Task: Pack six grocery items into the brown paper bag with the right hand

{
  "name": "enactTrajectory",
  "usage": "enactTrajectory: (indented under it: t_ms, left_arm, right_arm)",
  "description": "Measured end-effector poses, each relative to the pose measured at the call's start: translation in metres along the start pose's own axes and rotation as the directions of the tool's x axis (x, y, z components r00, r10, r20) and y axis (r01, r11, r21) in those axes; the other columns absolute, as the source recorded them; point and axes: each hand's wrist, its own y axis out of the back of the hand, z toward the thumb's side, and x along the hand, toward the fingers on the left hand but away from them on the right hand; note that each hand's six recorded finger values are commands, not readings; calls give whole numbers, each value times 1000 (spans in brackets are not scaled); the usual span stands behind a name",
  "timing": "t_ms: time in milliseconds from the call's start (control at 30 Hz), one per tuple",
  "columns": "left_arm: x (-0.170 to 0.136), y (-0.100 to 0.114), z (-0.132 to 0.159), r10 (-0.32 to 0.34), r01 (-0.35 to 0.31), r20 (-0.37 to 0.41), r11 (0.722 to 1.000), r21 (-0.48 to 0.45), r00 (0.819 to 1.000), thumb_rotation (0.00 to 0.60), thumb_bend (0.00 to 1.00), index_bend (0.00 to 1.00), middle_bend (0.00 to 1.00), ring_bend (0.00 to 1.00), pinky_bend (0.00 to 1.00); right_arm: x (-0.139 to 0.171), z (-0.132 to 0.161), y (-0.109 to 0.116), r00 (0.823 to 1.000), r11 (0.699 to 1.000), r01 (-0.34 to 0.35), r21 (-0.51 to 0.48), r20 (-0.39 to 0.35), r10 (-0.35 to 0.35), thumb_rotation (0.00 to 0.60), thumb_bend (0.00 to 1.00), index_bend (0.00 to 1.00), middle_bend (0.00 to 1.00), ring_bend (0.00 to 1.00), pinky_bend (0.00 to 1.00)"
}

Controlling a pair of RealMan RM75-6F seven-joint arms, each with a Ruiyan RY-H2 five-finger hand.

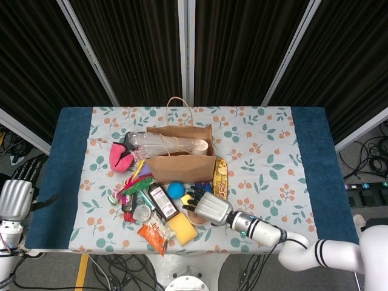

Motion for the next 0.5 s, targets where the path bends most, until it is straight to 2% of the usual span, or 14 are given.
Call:
enactTrajectory:
  t_ms: [233,367,500]
  left_arm:
    - [-2,-1,-2,-2,2,-4,1000,-5,1000,600,142,146,199,149,225]
    - [-2,-1,-2,1,-1,-5,1000,-8,1000,600,142,146,199,149,226]
    - [-1,1,0,4,-4,1,1000,-12,1000,600,142,146,199,149,225]
  right_arm:
    - [-3,2,-2,1000,1000,22,14,9,-22,600,76,392,340,223,79]
    - [-3,2,3,998,998,60,13,17,-61,600,109,486,408,291,136]
    - [1,2,16,993,993,117,16,21,-117,600,117,508,424,306,150]
